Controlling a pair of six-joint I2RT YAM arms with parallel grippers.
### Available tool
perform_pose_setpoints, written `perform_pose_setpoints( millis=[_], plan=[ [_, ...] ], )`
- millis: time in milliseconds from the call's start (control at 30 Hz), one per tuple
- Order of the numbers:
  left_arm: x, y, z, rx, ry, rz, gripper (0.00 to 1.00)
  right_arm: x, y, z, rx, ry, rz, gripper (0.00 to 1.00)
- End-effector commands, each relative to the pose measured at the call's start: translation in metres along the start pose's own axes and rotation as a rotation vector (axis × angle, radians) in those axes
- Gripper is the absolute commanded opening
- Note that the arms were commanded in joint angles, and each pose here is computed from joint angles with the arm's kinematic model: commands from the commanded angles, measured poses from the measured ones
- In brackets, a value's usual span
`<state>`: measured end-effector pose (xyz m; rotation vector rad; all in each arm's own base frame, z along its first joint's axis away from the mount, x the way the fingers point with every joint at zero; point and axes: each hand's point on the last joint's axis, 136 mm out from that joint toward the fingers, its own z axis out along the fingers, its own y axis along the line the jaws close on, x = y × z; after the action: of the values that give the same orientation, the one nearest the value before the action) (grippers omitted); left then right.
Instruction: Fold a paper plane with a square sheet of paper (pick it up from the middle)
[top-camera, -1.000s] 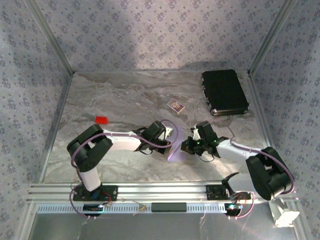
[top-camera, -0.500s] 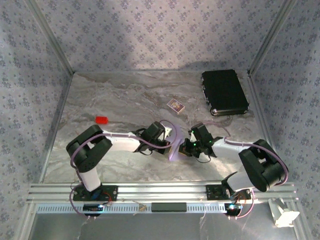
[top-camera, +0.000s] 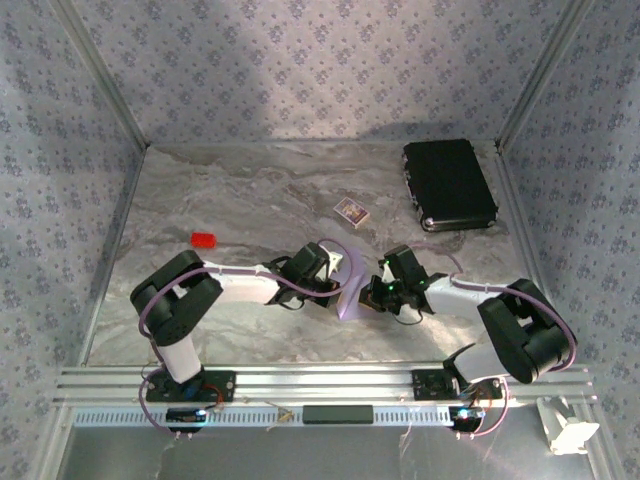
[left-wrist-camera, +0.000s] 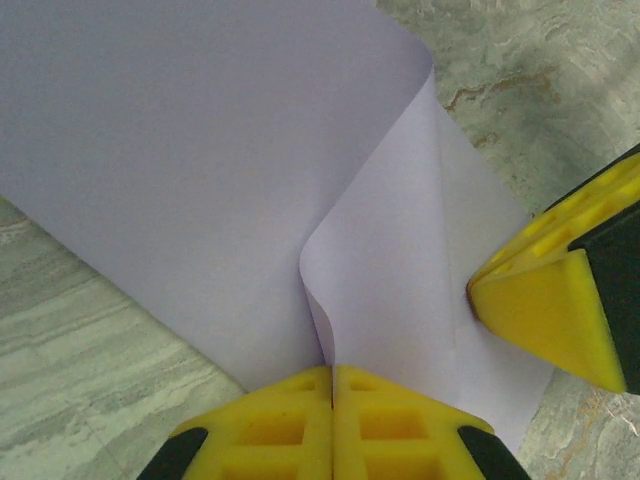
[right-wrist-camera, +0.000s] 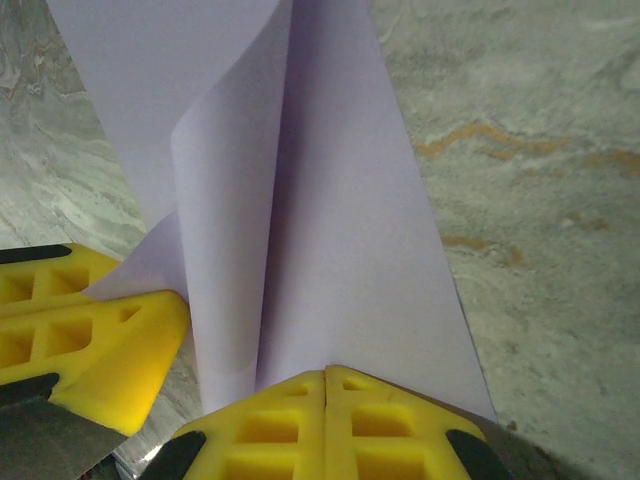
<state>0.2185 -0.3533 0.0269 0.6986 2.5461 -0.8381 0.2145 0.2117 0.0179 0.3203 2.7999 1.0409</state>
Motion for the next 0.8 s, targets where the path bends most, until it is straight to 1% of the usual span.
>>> perform_pose_setpoints(
  millis=[0, 67, 433, 767],
  plan=[
    [-0.015, -0.0051, -0.0055, 0.007, -0.041, 0.042, 0.07, 0.0051, -0.0155, 0.0004, 0.049, 0.017, 0.002, 0.0],
    [-0.0137, -0.0014, -0.0043, -0.01, -0.032, 0.05, 0.07, 0.0051, -0.0149, 0.0, 0.045, 0.017, -0.001, 0.0],
    [-0.0226, -0.0102, -0.0031, 0.02, -0.04, 0.077, 0.08, 0.0052, -0.0176, 0.0005, 0.043, 0.021, 0.001, 0.0],
    [-0.0153, -0.0041, 0.0026, 0.001, -0.008, 0.08, 0.08, 0.0062, -0.0183, 0.0008, 0.039, 0.021, 0.004, 0.0]
  ],
)
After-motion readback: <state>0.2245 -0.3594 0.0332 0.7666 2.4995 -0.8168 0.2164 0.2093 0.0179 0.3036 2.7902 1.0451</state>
